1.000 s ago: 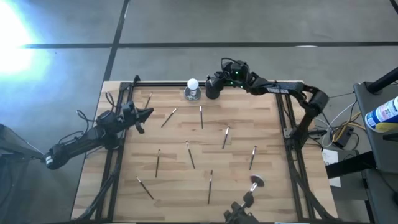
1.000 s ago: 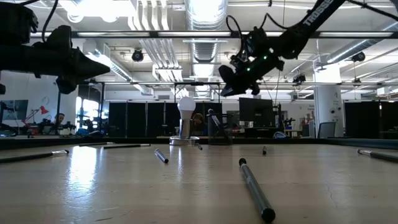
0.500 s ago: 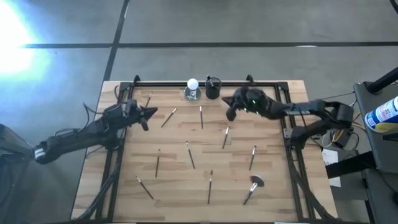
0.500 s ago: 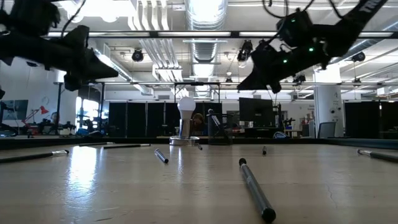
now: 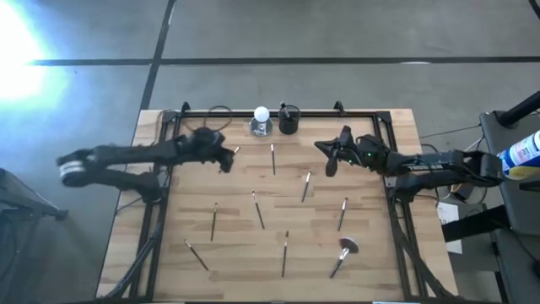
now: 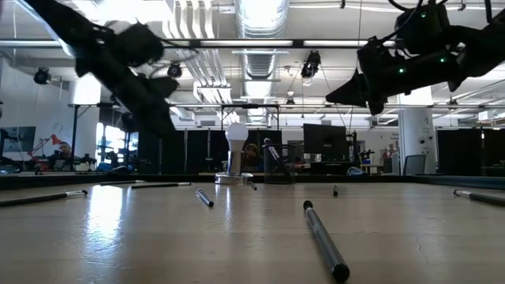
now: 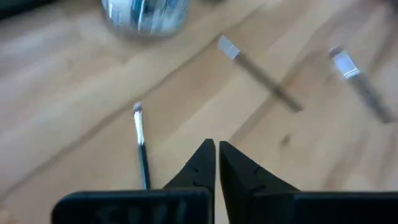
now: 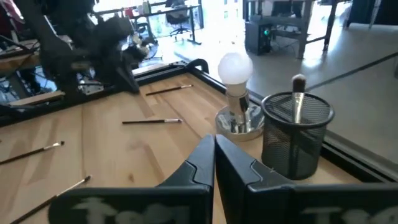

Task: Pick & Place Makeup Supplies
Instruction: Put the makeup brush into the black makeup holder

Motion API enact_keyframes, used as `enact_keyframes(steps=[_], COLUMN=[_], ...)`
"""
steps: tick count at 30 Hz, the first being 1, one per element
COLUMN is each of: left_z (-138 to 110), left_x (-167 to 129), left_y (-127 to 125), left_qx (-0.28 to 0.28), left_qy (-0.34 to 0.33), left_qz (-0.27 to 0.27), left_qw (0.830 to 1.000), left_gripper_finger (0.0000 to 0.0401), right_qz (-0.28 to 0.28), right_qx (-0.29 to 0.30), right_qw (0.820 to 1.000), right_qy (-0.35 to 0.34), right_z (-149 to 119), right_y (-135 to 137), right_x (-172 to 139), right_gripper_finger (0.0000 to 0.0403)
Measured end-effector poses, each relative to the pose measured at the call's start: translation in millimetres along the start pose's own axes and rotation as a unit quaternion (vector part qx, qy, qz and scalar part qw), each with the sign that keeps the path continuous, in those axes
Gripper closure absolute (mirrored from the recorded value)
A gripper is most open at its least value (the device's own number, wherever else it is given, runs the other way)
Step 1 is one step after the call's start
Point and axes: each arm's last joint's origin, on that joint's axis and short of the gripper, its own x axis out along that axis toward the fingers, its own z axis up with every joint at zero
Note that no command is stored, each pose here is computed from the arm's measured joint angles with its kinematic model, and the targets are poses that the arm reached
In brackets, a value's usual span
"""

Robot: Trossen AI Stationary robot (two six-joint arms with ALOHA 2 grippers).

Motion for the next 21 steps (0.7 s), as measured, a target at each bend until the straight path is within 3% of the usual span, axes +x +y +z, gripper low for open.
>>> enact_keyframes(steps=[11,21], left_z=[27,29], left_x=[59,80], left_y=[2,25], left_qx=[0.011,-0.016], left_qy=[0.059,0.074], left_qz=[0.122,0.150], left_qw=[0.991,0.986], left_gripper_finger=[0.0294,0.0286], right_qz=[0.000,0.000], right_qx=[-0.002,-0.009], right_qw=[1.000,1.000], right_qy=[-0.024,-0.024], right_z=[-2,-2], right_y=[-2,-2], right_x=[-14,-15], right_gripper_finger=[0.0394,0.0394])
